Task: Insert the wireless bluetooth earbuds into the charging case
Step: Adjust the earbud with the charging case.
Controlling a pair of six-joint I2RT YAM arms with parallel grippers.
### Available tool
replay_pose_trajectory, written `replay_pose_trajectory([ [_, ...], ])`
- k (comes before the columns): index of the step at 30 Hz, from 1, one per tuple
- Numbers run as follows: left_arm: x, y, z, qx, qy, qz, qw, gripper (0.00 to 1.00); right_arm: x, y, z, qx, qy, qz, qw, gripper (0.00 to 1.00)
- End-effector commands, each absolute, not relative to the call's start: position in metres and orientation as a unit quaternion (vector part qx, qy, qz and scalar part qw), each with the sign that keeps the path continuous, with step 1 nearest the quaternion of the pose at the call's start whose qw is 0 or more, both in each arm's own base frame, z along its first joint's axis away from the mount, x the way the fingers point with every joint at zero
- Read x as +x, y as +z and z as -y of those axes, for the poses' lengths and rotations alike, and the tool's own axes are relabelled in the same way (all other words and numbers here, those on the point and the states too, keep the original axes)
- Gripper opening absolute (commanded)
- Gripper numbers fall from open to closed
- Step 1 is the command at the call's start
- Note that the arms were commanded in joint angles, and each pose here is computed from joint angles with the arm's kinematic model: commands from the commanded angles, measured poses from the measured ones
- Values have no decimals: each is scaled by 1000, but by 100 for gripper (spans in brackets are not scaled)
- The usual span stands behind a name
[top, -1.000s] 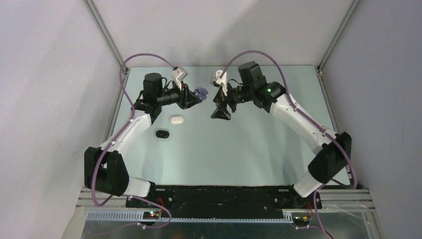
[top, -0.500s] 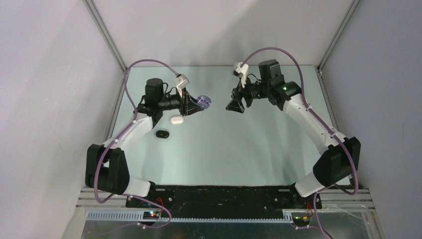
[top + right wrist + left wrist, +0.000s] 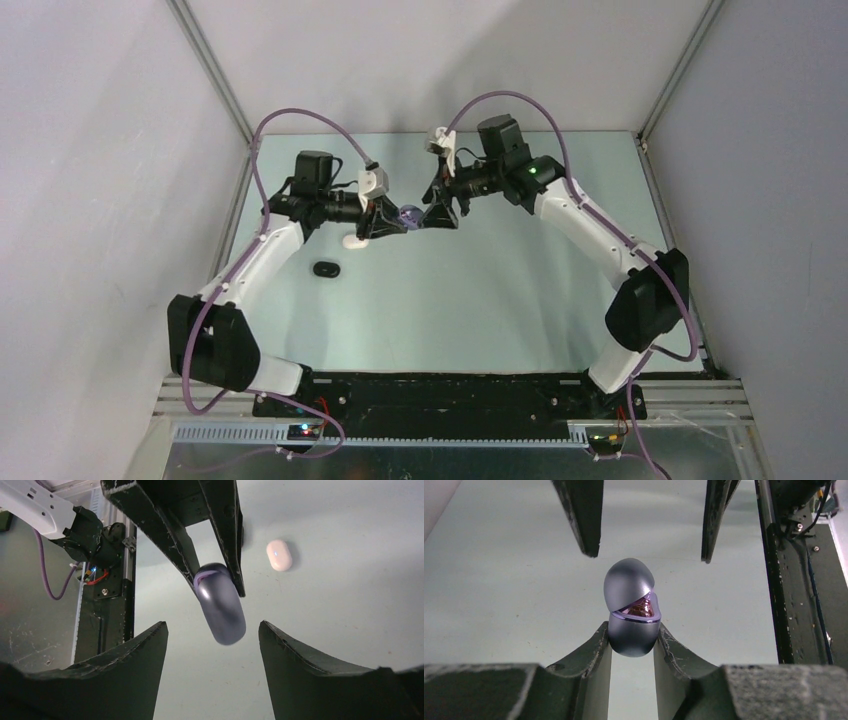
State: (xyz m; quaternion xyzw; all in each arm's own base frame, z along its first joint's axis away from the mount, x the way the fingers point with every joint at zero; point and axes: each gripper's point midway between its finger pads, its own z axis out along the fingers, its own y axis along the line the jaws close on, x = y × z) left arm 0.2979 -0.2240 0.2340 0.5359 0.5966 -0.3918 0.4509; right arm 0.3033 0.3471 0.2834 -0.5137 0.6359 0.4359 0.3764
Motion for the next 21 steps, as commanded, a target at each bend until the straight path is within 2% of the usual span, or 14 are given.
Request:
replay_pose_trajectory([
  [1,288,253,227,580,-380,-548,469,3,311,301,-361,-526,432,-611,405,71],
  [11,282,255,227,608,-369,-526,466,1,344,280,-359,-508,384,-648,417,69],
  [21,278,250,227,627,-359,-517,459,0,360,292,-346,-481,382,-657,436,69],
])
